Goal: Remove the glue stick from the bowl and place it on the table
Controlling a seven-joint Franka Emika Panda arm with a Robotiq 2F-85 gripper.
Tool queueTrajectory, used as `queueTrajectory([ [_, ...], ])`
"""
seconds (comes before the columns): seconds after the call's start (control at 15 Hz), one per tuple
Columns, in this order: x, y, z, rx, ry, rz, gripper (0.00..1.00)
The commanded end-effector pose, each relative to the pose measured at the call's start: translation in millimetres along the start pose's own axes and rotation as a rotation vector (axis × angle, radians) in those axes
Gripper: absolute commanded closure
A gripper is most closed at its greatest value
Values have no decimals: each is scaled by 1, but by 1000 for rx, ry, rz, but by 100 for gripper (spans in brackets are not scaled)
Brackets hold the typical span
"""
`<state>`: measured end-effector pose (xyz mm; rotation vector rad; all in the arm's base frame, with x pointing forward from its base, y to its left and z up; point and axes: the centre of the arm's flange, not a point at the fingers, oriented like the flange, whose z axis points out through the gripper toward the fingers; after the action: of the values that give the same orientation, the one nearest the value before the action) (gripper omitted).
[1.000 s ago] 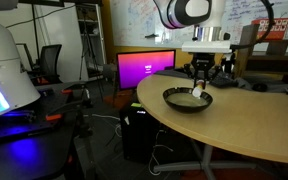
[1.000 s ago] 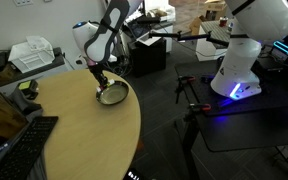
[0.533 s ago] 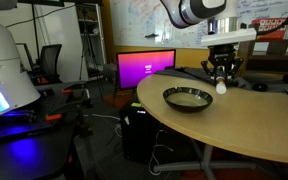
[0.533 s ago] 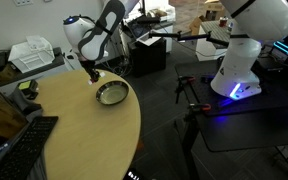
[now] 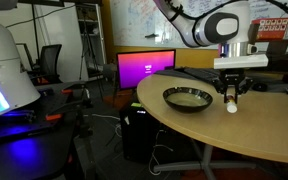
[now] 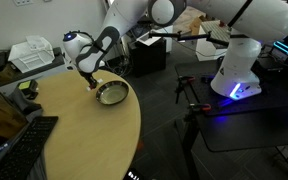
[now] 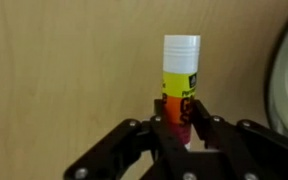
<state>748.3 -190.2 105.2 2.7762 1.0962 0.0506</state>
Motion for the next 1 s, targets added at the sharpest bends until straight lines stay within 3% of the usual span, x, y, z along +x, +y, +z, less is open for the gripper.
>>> queueTrajectory([
  [0.0,19,43,17,-24,-27,4,92],
  [0.13,18,49,20,-18,-35,29,87],
  [0.2,16,50,19,-6,-41,33,42],
  [0.27,12,48,16,5,-50,35,41],
  [0.4,1,44,0,52,-25,68,28],
  [0.67,-23,44,-48,2,42,194,0],
  [0.8,-30,45,-73,16,46,234,0],
  [0.93,-29,41,-91,91,52,242,0],
])
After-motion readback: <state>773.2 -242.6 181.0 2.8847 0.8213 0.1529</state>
